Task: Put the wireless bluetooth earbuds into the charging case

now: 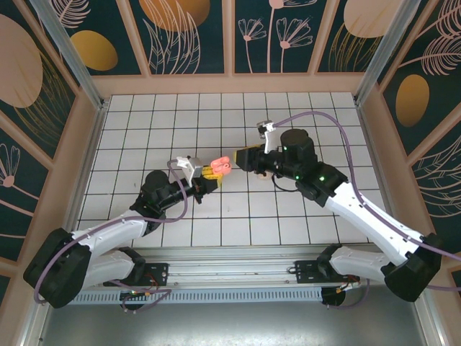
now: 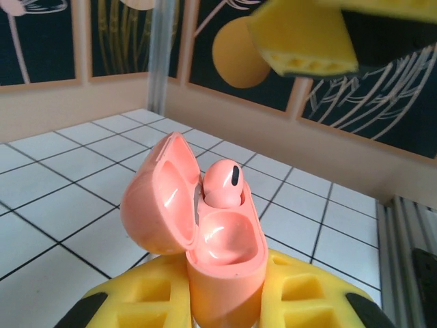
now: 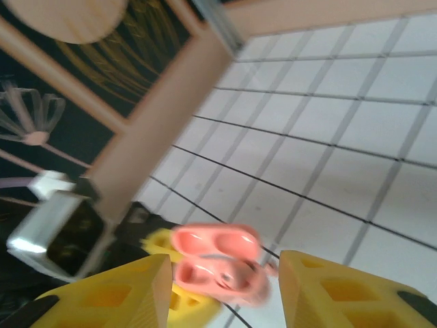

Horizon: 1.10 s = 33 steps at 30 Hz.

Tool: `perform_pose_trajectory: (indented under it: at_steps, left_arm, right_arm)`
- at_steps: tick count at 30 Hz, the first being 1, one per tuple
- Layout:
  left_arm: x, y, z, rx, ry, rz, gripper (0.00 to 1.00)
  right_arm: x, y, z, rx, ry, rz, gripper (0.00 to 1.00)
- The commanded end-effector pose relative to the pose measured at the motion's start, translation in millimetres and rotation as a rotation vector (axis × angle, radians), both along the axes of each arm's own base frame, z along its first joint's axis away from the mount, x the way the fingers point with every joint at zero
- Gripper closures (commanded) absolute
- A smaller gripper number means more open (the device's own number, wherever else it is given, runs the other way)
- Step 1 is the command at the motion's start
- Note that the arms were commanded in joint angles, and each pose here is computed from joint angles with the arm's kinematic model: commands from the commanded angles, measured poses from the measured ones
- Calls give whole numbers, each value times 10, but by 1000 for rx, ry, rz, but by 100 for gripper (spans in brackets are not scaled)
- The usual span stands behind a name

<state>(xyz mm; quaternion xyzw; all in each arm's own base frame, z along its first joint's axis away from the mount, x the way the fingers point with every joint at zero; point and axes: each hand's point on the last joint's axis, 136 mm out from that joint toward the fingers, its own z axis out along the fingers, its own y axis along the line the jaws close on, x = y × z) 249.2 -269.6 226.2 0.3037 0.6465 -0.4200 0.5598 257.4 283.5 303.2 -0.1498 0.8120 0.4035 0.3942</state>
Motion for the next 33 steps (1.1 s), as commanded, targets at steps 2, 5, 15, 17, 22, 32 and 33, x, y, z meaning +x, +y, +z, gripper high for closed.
perform_pose_trajectory:
  at_steps: [2,5,15,17,22,32,33]
  left_arm:
    - [265,211,62,16,0,151,89]
    - [417,423,-8,9,56,225,89]
    - [784,1533,-222,-118,245,559,89]
    - [810,1678,-284,-103,265,633,89]
    - [801,1884,-360,-77,290,753,89]
    - [720,2025,-390,-60,276,826,87]
    - [718,2023,-395,-57,277,825,87]
  right_arm:
    - [203,-162,-340,-121,188,-173,56]
    - [203,-49,-522,-180,248,-158,56]
    - [152,514,-1137,-295,534,-150,57]
    - [107,690,-1243,-324,573,-129,57]
    - [11,1100,-1571,-391,650,-68,57]
    - [-76,1431,-2178,-506,749,-18,58]
    - [-71,1457,-2216,-510,752,-15,58]
